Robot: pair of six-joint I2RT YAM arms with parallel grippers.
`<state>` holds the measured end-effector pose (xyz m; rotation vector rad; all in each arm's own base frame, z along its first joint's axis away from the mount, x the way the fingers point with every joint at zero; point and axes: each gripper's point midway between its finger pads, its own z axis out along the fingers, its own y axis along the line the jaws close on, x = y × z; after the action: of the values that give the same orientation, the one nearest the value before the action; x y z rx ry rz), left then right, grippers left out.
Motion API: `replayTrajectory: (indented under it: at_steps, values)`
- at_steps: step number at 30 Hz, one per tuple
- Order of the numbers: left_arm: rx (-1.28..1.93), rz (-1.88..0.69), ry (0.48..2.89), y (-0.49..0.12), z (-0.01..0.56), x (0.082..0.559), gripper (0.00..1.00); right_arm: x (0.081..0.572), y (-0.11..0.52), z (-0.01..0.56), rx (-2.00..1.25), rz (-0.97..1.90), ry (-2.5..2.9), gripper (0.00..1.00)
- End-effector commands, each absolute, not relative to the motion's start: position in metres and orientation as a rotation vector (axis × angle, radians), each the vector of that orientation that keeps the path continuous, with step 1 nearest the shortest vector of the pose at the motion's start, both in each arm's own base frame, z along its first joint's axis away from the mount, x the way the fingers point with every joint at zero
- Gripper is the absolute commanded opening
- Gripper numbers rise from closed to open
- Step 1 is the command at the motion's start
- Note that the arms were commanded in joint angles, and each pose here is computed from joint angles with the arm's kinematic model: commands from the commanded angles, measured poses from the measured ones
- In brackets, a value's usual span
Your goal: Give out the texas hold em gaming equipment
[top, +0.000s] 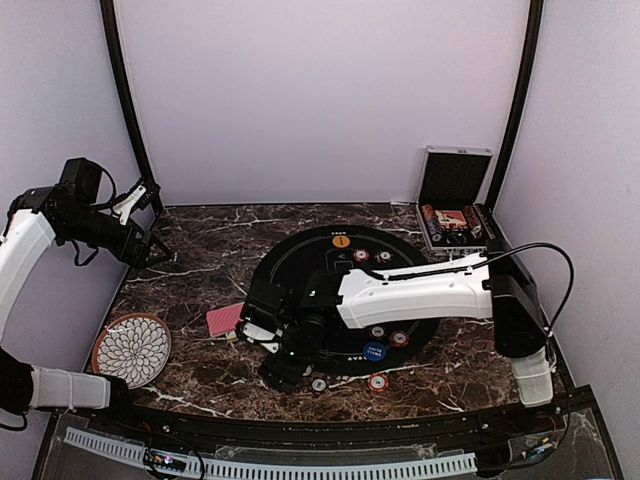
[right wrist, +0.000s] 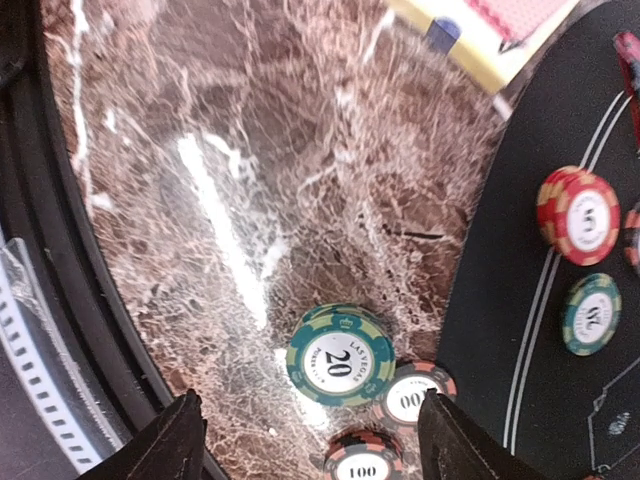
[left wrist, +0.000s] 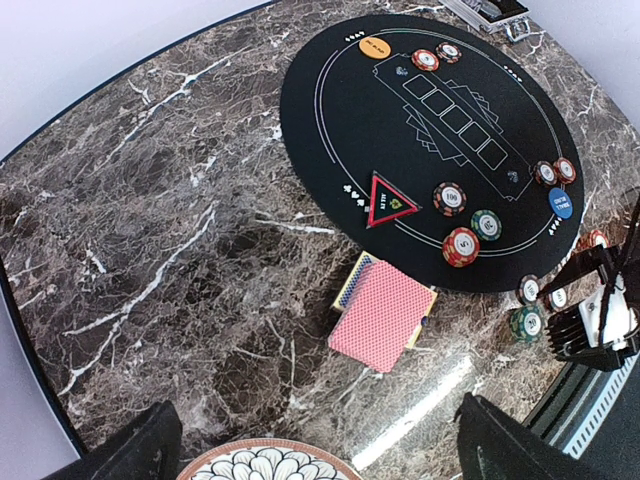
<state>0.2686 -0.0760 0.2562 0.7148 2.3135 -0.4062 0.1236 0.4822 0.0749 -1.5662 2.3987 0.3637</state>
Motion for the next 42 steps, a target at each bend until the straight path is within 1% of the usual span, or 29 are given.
replayTrajectory:
  at_steps: [1,9,13,19,26,28,30,36,42]
  values:
    - [0.729,-0.422,2.299,-0.078,0.264,0.26,0.99,0.123,0.488,0.068,-1.61,0.349,2.379,0.75]
    - [0.728,-0.417,2.3,-0.078,0.263,0.26,0.99,0.123,0.492,0.053,-1.638,0.327,2.381,0.76]
    - [0.73,-0.414,2.301,-0.077,0.262,0.261,0.99,0.123,0.493,0.048,-1.648,0.319,2.382,0.73]
    - [0.729,-0.413,2.303,-0.077,0.261,0.262,0.99,0.124,0.494,0.045,-1.648,0.306,2.381,0.65]
    - [0.728,-0.411,2.304,-0.077,0.26,0.262,0.99,0.126,0.494,0.044,-1.64,0.292,2.379,0.49]
    - [0.728,-0.41,2.304,-0.077,0.26,0.262,0.99,0.127,0.493,0.042,-1.638,0.283,2.381,0.47]
    - [0.728,-0.409,2.304,-0.077,0.26,0.262,0.99,0.129,0.492,0.04,-1.638,0.266,2.381,0.48]
    - [0.729,-0.407,2.302,-0.077,0.26,0.262,0.99,0.134,0.492,0.043,-1.618,0.238,2.37,0.56]
    - [0.727,-0.408,2.301,-0.077,0.26,0.262,0.99,0.135,0.493,0.045,-1.613,0.233,2.362,0.56]
